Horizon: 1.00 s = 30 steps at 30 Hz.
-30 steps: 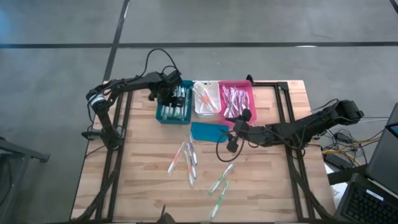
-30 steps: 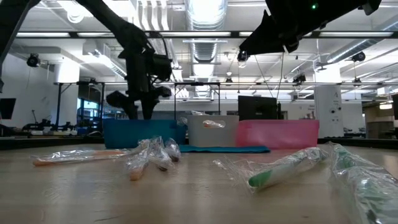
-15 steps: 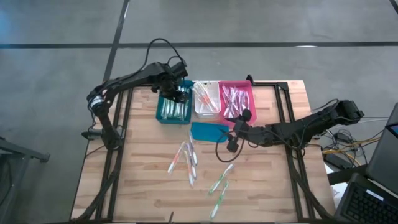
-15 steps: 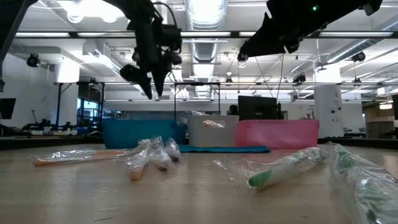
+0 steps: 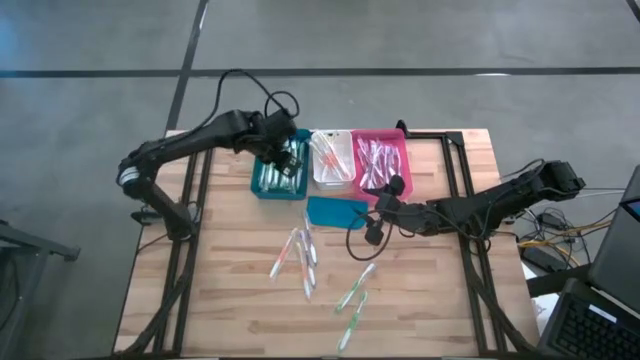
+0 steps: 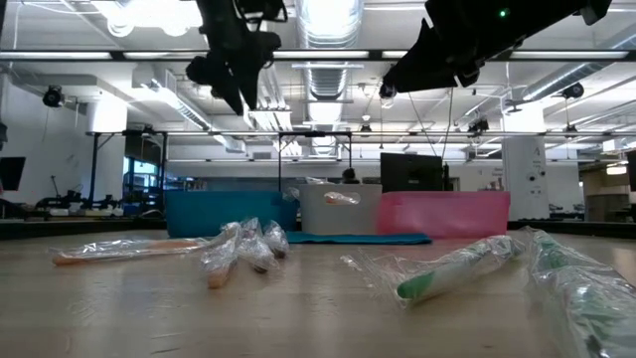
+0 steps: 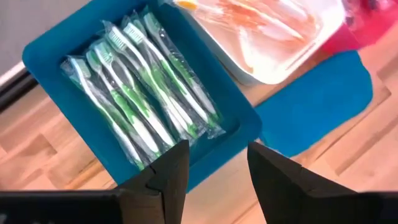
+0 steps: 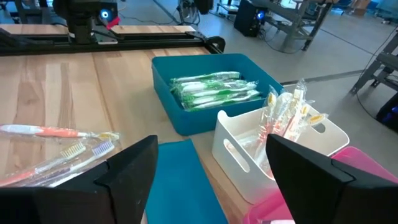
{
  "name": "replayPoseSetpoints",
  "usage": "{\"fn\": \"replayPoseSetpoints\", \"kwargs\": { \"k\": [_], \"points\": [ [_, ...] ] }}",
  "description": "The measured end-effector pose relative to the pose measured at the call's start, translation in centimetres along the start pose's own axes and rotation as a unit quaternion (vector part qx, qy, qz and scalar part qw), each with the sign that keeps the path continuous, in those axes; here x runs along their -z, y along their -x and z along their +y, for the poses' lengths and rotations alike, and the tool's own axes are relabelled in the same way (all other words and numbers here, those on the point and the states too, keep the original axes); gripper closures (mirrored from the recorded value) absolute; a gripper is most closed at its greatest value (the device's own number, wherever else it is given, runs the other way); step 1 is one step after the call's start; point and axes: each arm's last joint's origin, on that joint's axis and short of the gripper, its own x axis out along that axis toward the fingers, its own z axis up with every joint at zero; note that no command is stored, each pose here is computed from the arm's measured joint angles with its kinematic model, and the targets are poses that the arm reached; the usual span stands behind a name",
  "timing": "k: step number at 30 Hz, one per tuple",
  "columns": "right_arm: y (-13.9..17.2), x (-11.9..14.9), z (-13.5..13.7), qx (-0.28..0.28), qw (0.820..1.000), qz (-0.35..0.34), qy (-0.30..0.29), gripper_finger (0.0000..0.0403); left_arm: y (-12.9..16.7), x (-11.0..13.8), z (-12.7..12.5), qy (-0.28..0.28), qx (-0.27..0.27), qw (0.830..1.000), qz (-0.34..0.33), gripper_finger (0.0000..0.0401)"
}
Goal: Pick & Place Toothbrushes
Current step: Put the left orange toothbrush into the white bin
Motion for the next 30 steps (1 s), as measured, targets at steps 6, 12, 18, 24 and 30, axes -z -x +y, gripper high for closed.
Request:
{"fn": "replayPoseSetpoints", "kwargs": {
  "k": [6,12,18,24,30],
  "points": [
    [0.0,0.0,0.0,0.000,1.000,0.000,0.000,0.0103,1.2,2.9,-1.9,-0.047,-0.004,0.999,-0.015,0.0233],
    [0.0,0.0,0.0,-0.002,1.000,-0.001,0.000,0.0118,0.7,6.3,-3.7,-0.076,-0.005,0.997,-0.028,0.0233],
    [0.6,-0.5,1.0,-0.055,0.998,-0.003,-0.001,0.0141,-1.3,9.8,-5.9,-0.118,0.009,0.992,-0.037,0.0233],
    [1.5,-1.7,2.1,-0.082,0.996,-0.021,0.003,0.0164,-3.6,13.0,-7.0,-0.141,0.024,0.989,-0.029,0.0233],
    [1.9,-1.9,2.5,-0.092,0.995,-0.023,0.008,0.0178,-5.6,15.5,-7.1,-0.143,0.027,0.989,-0.017,0.0233]
  ]
}}
